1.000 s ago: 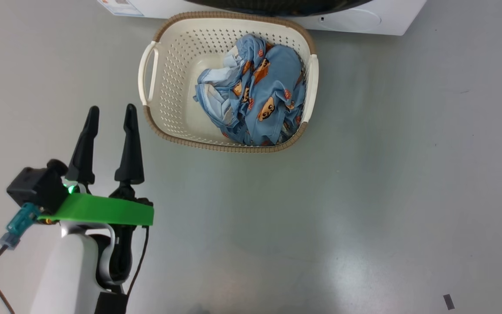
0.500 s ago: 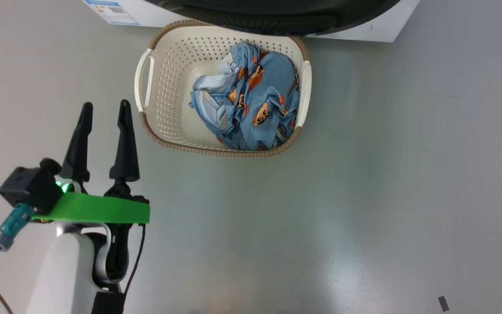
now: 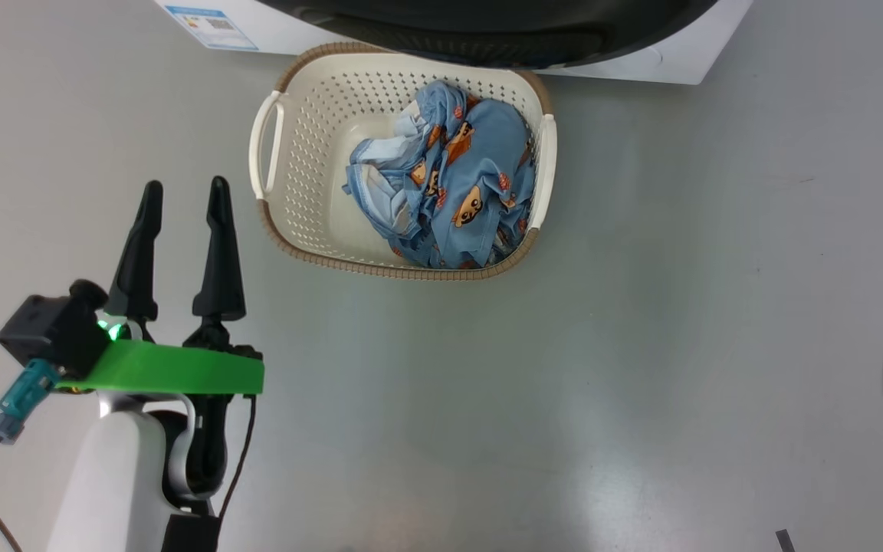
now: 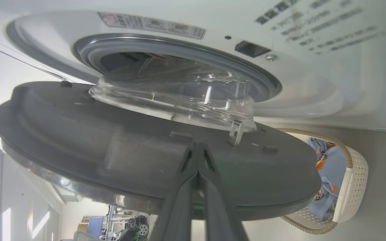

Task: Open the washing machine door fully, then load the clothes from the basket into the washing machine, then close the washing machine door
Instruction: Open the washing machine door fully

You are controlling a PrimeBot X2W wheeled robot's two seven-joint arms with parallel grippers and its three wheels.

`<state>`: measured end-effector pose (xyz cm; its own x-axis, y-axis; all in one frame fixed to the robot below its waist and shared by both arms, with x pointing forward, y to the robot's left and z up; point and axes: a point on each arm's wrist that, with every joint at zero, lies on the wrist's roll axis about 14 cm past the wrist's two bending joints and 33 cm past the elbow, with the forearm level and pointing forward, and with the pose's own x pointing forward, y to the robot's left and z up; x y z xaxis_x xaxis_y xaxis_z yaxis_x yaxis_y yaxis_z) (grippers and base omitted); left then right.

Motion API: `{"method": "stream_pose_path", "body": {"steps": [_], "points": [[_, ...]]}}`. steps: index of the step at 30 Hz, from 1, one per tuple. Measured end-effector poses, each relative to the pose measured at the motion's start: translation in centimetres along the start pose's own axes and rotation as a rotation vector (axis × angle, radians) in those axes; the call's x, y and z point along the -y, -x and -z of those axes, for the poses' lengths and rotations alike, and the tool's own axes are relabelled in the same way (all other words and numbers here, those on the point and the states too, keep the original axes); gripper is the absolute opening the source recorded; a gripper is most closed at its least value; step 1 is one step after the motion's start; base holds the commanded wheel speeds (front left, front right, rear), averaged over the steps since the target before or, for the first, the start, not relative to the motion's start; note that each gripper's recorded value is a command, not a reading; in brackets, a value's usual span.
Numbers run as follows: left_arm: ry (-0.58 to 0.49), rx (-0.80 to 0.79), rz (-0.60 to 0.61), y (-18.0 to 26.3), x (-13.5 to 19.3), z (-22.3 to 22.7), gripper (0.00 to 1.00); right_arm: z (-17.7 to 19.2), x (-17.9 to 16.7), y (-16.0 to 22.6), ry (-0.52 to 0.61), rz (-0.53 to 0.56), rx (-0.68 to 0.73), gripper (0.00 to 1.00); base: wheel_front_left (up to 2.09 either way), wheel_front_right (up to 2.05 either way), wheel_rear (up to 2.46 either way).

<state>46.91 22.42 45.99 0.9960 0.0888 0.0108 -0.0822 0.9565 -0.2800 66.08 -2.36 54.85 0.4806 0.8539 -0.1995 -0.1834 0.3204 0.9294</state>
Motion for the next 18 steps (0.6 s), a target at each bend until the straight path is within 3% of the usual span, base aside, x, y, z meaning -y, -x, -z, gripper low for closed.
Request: {"method": "stream_pose_path", "body": {"steps": [18], "points": [[-0.002, 0.003, -0.008, 0.1, -0.3, -0.2, 1.00, 2.8, 0.8, -1.6, -0.063, -0.007, -0.140, 0.00, 0.00, 0.00, 0.00]]}}
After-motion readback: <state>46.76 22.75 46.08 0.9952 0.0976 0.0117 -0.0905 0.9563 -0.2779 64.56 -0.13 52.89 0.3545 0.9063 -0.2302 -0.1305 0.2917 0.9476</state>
